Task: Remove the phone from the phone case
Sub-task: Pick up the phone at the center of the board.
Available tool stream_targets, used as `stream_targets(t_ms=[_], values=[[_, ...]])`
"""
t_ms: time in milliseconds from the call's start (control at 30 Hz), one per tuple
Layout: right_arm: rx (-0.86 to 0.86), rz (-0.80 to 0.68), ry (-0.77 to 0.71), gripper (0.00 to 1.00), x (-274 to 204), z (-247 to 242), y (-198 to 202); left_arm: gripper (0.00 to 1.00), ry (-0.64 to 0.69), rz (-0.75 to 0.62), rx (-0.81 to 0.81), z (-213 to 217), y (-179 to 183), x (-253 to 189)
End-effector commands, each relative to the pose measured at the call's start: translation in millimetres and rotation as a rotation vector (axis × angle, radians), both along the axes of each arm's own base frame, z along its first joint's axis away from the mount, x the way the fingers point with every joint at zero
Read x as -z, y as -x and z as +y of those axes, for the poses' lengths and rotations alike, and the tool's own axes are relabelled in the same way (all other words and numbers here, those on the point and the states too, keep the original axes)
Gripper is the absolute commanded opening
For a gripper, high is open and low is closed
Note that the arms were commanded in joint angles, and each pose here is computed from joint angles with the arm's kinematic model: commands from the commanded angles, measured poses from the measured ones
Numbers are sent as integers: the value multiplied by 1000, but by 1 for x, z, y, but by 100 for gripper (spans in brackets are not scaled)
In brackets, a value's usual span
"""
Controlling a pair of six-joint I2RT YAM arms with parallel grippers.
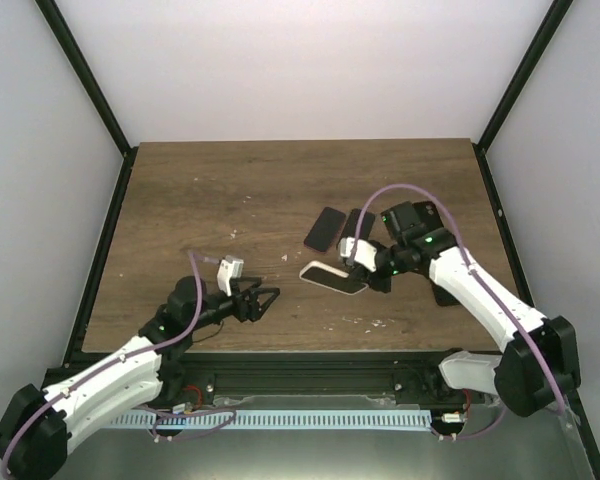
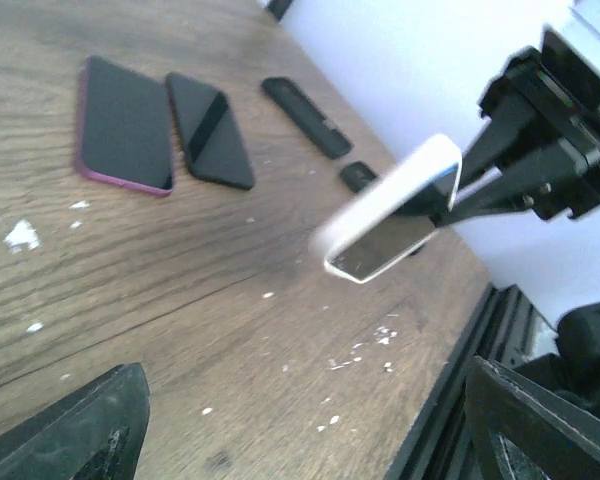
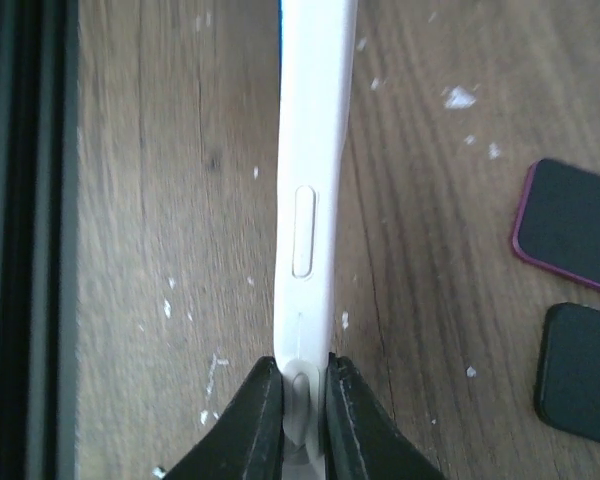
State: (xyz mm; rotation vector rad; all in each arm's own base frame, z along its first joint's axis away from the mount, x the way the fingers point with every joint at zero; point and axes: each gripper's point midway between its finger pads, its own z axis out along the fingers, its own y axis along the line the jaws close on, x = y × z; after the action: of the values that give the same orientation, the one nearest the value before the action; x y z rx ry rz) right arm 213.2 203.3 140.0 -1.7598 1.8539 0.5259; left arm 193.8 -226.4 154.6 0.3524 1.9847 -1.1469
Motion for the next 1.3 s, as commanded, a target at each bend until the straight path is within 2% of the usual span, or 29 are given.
stream_targets(t_ms=[0,233,467,667,900,1067,1267], values=[[22,131,-312,1,-76,16,13,88,200,-239,49,-10,8,-65],[11,285,-547,1,-133,24,26,92,284,-323,154,-28,15,-100],[-16,393,-637,1,-155,30,32,88,392,-356,255,-50,19,-136],[-12,423,-661,1,-161,31,32,71,441,-349,337,-67,20,-154],[0,434,-659,1,-157,32,30,53,474,-360,334,-70,17,-161],[7,443,-657,1,-155,32,29,33,474,-369,351,-72,17,-163],[11,452,-657,1,-153,33,28,23,482,-368,374,-79,15,-167]])
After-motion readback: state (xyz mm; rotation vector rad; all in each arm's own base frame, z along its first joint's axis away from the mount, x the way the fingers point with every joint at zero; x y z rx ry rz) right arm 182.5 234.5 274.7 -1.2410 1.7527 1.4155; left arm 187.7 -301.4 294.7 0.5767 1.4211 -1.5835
